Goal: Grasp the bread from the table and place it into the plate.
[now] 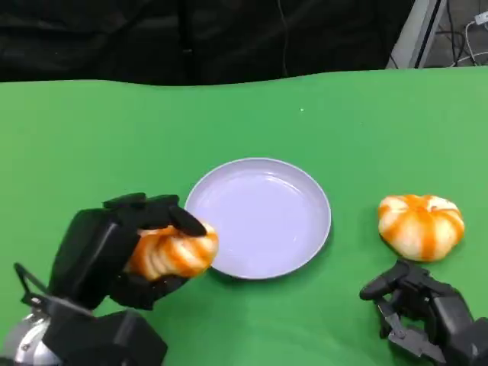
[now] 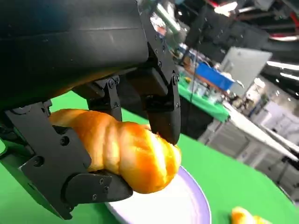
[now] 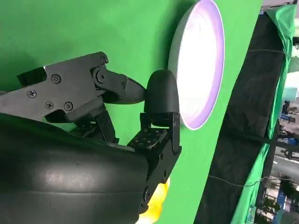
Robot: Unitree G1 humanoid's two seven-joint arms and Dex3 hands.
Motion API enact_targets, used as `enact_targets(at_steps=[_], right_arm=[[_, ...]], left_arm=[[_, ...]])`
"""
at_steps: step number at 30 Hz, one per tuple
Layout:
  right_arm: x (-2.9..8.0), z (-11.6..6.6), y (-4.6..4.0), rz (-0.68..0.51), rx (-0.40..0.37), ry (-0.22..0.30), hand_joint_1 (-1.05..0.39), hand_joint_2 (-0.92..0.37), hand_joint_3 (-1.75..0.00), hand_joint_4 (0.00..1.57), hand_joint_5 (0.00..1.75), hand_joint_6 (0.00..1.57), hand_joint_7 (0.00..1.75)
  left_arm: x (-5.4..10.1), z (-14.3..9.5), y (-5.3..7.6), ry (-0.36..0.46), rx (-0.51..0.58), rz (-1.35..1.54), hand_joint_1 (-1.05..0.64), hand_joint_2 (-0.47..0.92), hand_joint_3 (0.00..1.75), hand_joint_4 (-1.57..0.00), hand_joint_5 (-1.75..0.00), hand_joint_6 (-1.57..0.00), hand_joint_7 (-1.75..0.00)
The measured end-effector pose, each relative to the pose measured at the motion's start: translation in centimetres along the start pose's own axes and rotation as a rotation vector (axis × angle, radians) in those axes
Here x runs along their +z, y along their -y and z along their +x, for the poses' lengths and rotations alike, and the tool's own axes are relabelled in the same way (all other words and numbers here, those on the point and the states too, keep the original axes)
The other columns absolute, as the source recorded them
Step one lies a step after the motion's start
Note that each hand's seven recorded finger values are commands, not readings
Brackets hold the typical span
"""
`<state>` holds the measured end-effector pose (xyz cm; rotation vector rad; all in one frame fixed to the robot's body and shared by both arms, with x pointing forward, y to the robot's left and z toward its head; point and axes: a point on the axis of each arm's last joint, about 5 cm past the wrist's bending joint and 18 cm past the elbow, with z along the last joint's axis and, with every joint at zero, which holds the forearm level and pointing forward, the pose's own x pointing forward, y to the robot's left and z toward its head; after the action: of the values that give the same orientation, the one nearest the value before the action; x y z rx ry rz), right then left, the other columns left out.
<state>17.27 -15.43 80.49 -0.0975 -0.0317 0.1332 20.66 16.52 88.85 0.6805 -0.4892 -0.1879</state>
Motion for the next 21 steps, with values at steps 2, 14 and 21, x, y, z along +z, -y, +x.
enact_targets(at_steps=[2,14,21], right_arm=[[0.0,0.0,-0.04,-0.005,-0.001,0.000,-0.16,-0.83,-0.67,0.67,1.75,0.74,1.24],[0.0,0.0,-0.13,-0.021,0.006,0.005,-0.18,-0.82,-0.65,0.66,1.75,0.73,1.25],[0.0,0.0,-0.20,-0.025,0.000,0.007,-0.17,-0.84,-0.64,0.67,1.75,0.74,1.25]], left_arm=[[0.0,0.4,0.3,0.015,-0.015,-0.008,-0.07,0.65,0.93,-0.87,-1.46,-0.81,-1.23],[0.9,3.8,2.0,0.079,-0.071,-0.059,-0.06,0.71,0.85,-0.78,-1.64,-0.77,-1.30],[0.9,5.5,3.1,0.078,-0.112,-0.078,-0.09,0.72,0.84,-0.75,-1.70,-0.73,-1.35]])
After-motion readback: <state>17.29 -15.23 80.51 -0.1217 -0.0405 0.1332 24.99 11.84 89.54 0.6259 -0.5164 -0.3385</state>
